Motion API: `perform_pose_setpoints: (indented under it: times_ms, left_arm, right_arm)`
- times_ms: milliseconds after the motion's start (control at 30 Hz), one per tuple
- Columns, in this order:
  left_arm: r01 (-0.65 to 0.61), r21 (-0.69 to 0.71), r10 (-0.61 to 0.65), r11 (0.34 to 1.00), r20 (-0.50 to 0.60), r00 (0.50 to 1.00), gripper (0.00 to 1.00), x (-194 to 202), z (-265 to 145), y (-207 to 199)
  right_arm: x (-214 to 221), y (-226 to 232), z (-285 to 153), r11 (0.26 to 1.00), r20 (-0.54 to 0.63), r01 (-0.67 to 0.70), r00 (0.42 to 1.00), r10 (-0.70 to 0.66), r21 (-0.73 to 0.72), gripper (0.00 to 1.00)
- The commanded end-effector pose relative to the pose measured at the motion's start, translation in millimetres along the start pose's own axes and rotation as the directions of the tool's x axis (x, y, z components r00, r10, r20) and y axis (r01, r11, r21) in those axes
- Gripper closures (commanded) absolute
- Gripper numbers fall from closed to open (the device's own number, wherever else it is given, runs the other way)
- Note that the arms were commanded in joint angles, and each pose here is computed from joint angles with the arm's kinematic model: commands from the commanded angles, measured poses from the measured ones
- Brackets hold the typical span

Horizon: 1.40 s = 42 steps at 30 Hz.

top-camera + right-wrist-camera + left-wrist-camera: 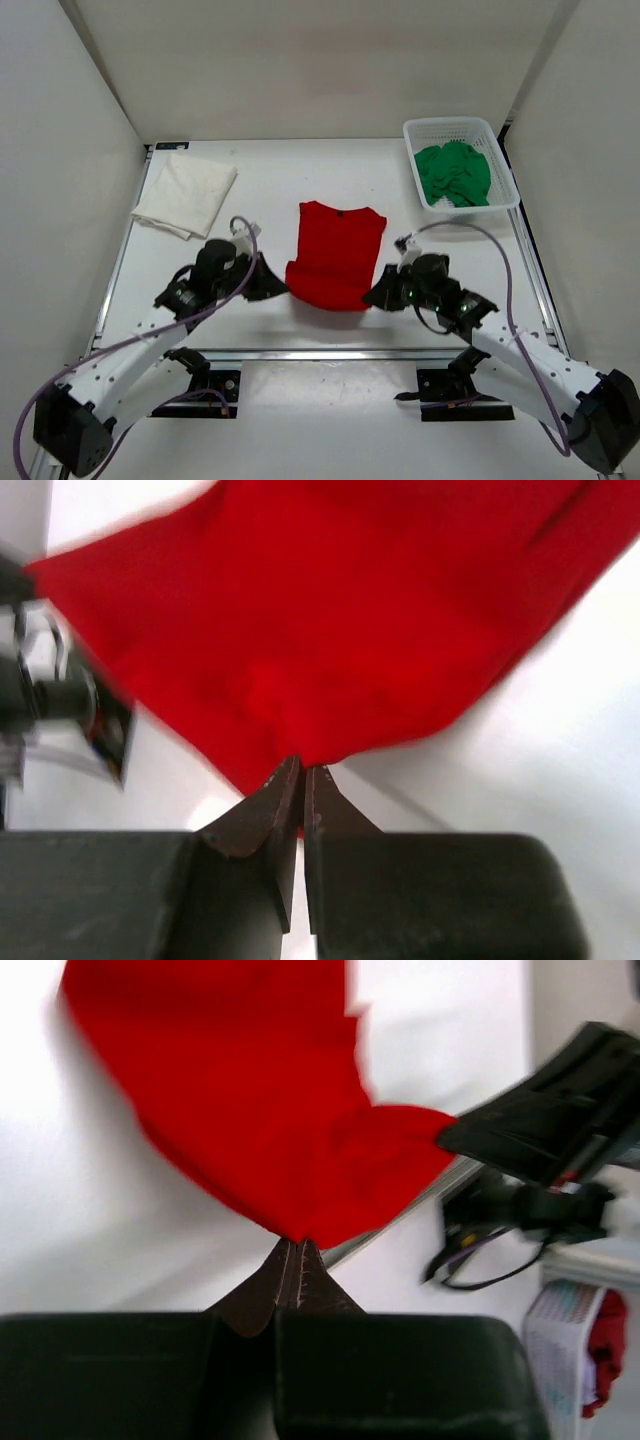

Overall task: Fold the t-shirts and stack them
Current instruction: Fold the long partially folded tshirt into a neat square, then put the neatly folded tshirt into the corner of the board with the left arm

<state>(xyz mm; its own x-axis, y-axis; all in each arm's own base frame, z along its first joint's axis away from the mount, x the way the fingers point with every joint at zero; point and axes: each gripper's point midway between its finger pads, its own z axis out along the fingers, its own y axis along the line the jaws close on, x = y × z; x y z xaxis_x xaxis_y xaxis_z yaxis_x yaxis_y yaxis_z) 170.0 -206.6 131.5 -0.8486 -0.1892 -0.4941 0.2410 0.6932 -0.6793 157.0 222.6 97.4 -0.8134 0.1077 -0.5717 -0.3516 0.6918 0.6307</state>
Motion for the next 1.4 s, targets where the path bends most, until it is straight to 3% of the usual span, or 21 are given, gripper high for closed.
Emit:
perform_pose_setpoints:
  times_ms: [0, 67, 100, 233, 267, 333, 367, 400, 467, 533, 600, 667, 733, 767, 833, 867, 1000, 1100, 1200, 1367]
  left_arm:
    - [-0.057, 0.064, 0.051, 0.996, 0.091, 0.995, 1.00, -65, 3, -44]
    - [-0.072, 0.050, 0.063, 0.996, 0.165, 0.984, 1.00, -115, 14, -50]
    - [-0.047, 0.007, 0.045, 0.999, 0.153, 0.987, 1.00, -128, 34, -34]
    - [0.015, -0.068, -0.005, 0.998, 0.142, 0.990, 1.00, -191, 96, -6]
    - [0.007, -0.062, 0.004, 0.998, 0.185, 0.983, 1.00, -221, 97, -11]
    - [0.047, -0.161, -0.014, 0.986, 0.202, 0.979, 1.00, -245, 123, 22]
    - [0.030, -0.158, 0.006, 0.987, 0.223, 0.975, 0.99, -264, 127, 14]
    - [0.066, -0.221, -0.025, 0.973, 0.182, 0.983, 0.98, -258, 146, 42]
    - [0.085, -0.240, -0.042, 0.967, 0.176, 0.984, 0.94, -274, 163, 54]
    - [0.127, -0.244, -0.089, 0.961, 0.162, 0.983, 0.80, -271, 181, 75]
    - [0.185, -0.182, -0.145, 0.966, 0.210, 0.967, 0.64, -285, 178, 75]
    - [0.178, -0.149, -0.135, 0.973, 0.258, 0.957, 0.38, -290, 167, 68]
    - [0.168, -0.148, -0.122, 0.975, 0.276, 0.953, 0.31, -288, 157, 66]
    - [0.170, -0.155, -0.124, 0.973, 0.273, 0.954, 0.29, -281, 151, 69]
    - [0.166, -0.144, -0.126, 0.976, 0.249, 0.960, 0.24, -259, 149, 68]
    - [0.172, -0.156, -0.136, 0.973, 0.218, 0.967, 0.20, -238, 148, 77]
    - [0.163, -0.104, -0.149, 0.981, 0.127, 0.981, 0.02, -170, 152, 86]
    - [0.174, -0.098, -0.167, 0.980, 0.081, 0.983, 0.02, -145, 159, 93]
    - [0.169, -0.090, -0.165, 0.982, 0.050, 0.985, 0.01, -140, 176, 92]
    - [0.155, -0.131, -0.158, 0.979, -0.017, 0.987, 0.01, -130, 221, 99]
  right_arm:
    - [-89, 20, -10, 0.998, 0.143, 0.060, 0.988, -0.058, -0.006, 1.00]
    - [-125, -7, 3, 0.998, 0.136, 0.046, 0.989, -0.051, 0.037, 1.00]
    - [-146, 2, 3, 0.996, 0.160, 0.085, 0.984, -0.083, -0.004, 1.00]
    - [-204, -49, 36, 0.998, 0.157, -0.019, 0.988, 0.010, 0.055, 1.00]
    - [-222, -61, 45, 0.997, 0.166, -0.029, 0.986, 0.018, 0.067, 1.00]
    - [-243, -81, 62, 0.994, 0.165, -0.063, 0.985, 0.047, 0.088, 1.00]
    - [-256, -94, 74, 0.992, 0.160, -0.076, 0.985, 0.058, 0.103, 1.00]
    - [-276, -95, 76, 0.991, 0.184, -0.078, 0.981, 0.058, 0.107, 1.00]
    - [-278, -122, 101, 0.985, 0.146, -0.124, 0.984, 0.106, 0.118, 1.00]
    - [-290, -133, 115, 0.981, 0.144, -0.138, 0.983, 0.118, 0.137, 0.93]
    - [-309, -132, 124, 0.987, 0.150, -0.109, 0.984, 0.091, 0.117, 0.76]
    - [-324, -125, 120, 0.988, 0.178, -0.092, 0.982, 0.069, 0.120, 0.63]
    - [-325, -116, 114, 0.988, 0.198, -0.053, 0.980, 0.024, 0.144, 0.46]
    - [-329, -105, 104, 0.989, 0.217, -0.032, 0.976, 0.000, 0.145, 0.44]
    - [-305, -108, 100, 0.985, 0.222, -0.027, 0.975, -0.012, 0.170, 0.38]
    - [-306, -92, 88, 0.989, 0.252, -0.014, 0.967, -0.023, 0.144, 0.38]
    - [-240, -74, 78, 0.998, 0.263, -0.023, 0.965, 0.007, 0.057, 0.38]
    - [-178, -78, 75, 0.998, 0.196, -0.032, 0.980, 0.022, 0.046, 0.37]
    - [-148, -72, 70, 0.999, 0.170, -0.021, 0.985, 0.017, 0.026, 0.38]
    - [-133, -56, 54, 1.000, 0.202, 0.000, 0.979, 0.002, -0.009, 0.38]
